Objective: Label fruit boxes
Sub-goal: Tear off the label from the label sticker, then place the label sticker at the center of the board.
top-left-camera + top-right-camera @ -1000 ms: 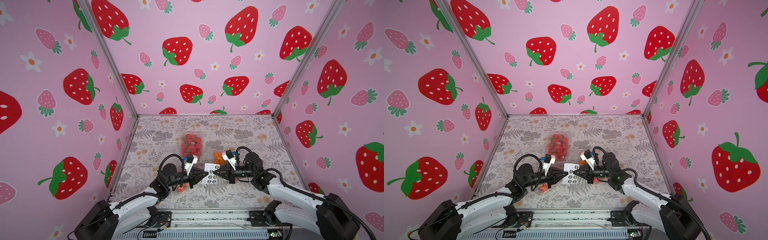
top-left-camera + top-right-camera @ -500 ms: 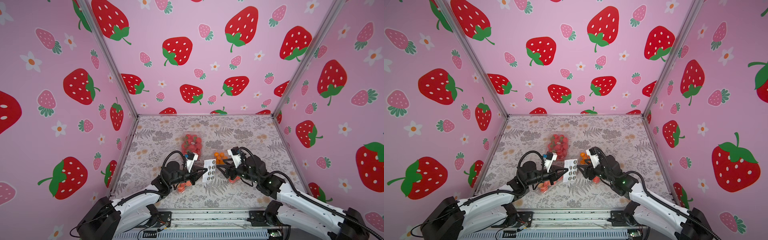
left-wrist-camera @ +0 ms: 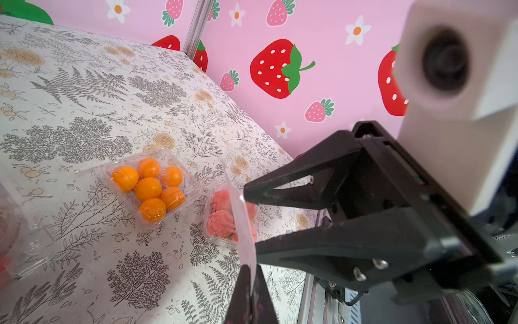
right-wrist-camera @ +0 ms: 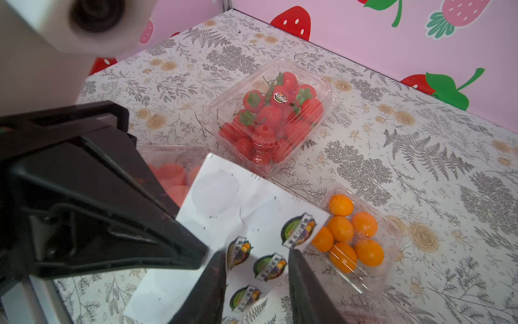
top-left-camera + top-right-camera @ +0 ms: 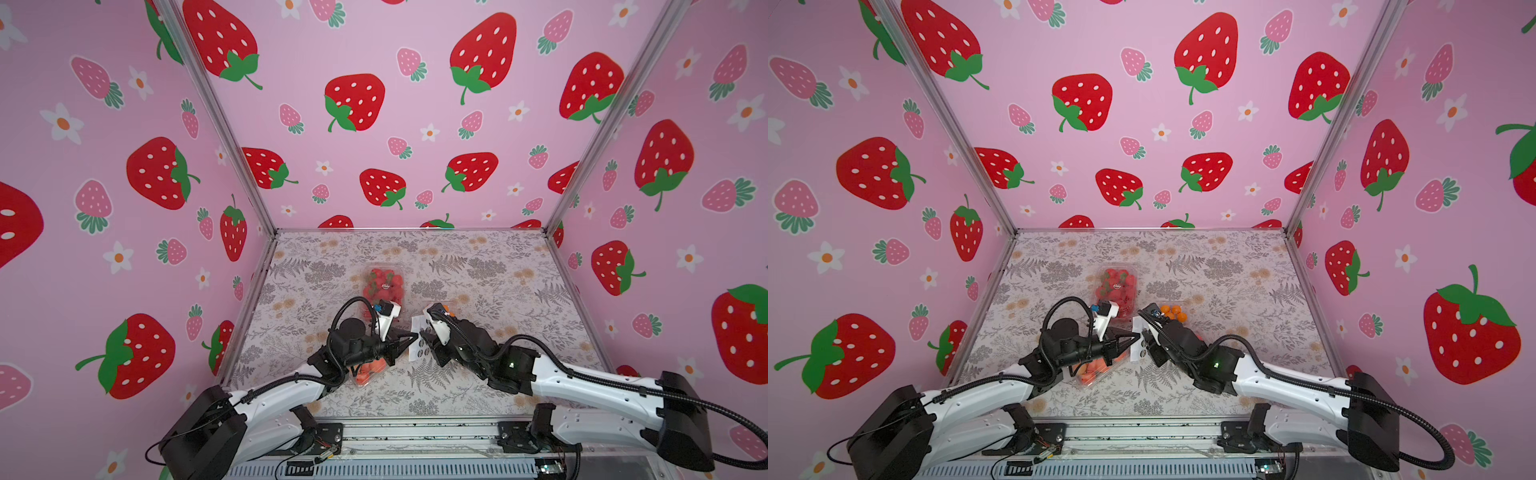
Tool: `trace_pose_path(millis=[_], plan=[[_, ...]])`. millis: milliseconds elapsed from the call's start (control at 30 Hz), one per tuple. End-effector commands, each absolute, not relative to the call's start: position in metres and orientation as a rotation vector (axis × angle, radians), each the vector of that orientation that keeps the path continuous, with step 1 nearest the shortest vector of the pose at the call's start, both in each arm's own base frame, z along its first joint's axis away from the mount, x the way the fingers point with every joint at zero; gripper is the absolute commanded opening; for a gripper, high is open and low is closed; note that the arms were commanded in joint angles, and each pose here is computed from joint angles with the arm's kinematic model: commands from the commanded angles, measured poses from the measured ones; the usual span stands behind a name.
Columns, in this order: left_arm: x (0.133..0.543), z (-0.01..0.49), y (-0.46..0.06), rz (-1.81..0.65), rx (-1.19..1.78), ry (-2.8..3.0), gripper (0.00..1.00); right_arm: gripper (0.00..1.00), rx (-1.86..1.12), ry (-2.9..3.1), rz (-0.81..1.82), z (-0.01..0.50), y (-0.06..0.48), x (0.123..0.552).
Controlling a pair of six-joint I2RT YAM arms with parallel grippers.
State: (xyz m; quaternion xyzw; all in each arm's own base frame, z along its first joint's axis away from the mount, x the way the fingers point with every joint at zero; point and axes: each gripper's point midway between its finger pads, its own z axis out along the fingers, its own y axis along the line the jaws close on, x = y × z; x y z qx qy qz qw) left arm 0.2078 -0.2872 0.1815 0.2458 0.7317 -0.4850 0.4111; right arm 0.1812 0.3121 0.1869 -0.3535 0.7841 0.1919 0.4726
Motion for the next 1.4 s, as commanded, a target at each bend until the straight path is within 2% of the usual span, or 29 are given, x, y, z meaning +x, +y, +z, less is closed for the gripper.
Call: trace_pose_path(millis=[0, 233, 433, 467, 967, 1167, 1267, 1367], plan=[[0.208, 0.197, -0.289, -1.214, 0.633, 1.789, 0.00, 0.36, -0.844, 1.877, 0.462, 0.202, 0.316, 0.185], [0.206, 0.197, -0.289, -1.220, 0.639, 1.778, 0.00, 0.28, -0.883, 1.863, 0.547, 0.201, 0.325, 0.176], [0.208, 0.194, -0.288, -1.209, 0.627, 1.790, 0.00, 0.01, -0.875, 1.892, 0.525, 0.192, 0.323, 0.178], [0.209, 0.194, -0.287, -1.205, 0.621, 1.791, 0.00, 0.00, -0.866, 1.891, 0.522, 0.192, 0.320, 0.178], [0.209, 0.192, -0.289, -1.205, 0.624, 1.806, 0.00, 0.00, -0.799, 1.888, 0.497, 0.194, 0.284, 0.177], [0.216, 0.180, -0.292, -1.128, 0.591, 1.893, 0.00, 0.00, -0.773, 1.880, 0.479, 0.198, 0.273, 0.178], [0.208, 0.179, -0.303, -1.196, 0.633, 1.895, 0.00, 0.00, -0.764, 1.886, 0.455, 0.196, 0.269, 0.182], [0.214, 0.158, -0.305, -1.103, 0.507, 2.056, 0.00, 0.00, -0.732, 1.893, 0.403, 0.197, 0.260, 0.194]])
